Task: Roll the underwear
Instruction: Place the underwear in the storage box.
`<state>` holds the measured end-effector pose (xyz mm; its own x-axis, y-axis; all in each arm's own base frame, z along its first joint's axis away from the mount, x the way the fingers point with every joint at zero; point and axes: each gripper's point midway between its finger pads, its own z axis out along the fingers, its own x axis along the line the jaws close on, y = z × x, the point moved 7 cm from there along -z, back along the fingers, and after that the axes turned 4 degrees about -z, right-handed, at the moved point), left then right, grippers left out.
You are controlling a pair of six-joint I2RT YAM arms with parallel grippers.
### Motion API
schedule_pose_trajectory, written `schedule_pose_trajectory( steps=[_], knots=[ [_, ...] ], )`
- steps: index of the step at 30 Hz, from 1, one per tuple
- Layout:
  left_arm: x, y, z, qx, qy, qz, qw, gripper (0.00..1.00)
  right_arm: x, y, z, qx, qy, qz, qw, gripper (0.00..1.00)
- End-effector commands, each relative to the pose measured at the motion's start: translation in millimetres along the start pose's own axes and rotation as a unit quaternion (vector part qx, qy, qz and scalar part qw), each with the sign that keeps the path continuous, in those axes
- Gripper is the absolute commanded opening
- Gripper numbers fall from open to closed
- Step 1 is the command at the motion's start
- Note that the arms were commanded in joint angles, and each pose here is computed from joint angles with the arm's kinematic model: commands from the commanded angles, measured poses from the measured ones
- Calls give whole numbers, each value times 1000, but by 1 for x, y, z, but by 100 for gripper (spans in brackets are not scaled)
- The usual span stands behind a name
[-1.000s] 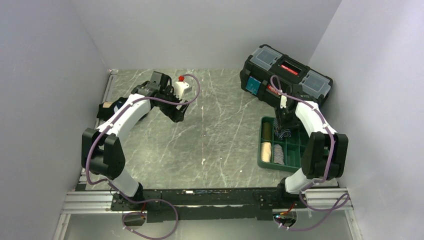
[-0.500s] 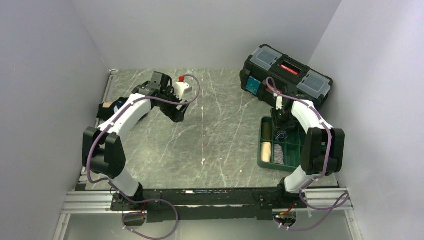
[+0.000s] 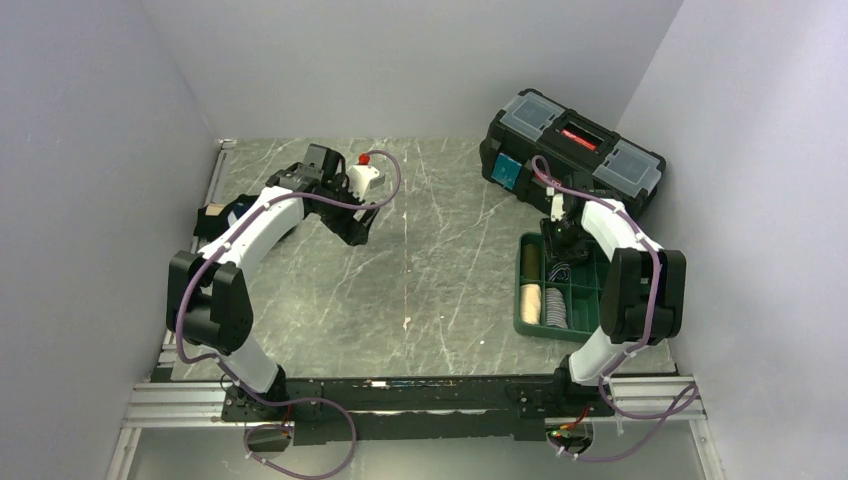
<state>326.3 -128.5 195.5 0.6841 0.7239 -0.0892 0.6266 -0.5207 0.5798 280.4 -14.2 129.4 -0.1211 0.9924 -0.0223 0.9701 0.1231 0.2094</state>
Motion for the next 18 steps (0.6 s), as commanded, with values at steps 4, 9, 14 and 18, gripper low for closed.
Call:
schedule_pose_trajectory(
  steps=[4, 9, 14, 18],
  knots=[
    [1, 5, -4, -11, 6, 0, 1000, 87, -5, 5, 10, -3, 2, 16, 1000, 0],
    [0, 3, -5, -12, 8, 1, 1000, 87, -7, 6, 16, 4, 4, 18, 1000, 0],
    [0, 1, -5, -11, 10, 2, 1000, 87, -8, 5, 22, 5, 2, 16, 1000, 0],
    [0, 1, -6, -12, 10, 2, 1000, 87, -8, 3, 27, 8, -1, 16, 1000, 7]
  ],
)
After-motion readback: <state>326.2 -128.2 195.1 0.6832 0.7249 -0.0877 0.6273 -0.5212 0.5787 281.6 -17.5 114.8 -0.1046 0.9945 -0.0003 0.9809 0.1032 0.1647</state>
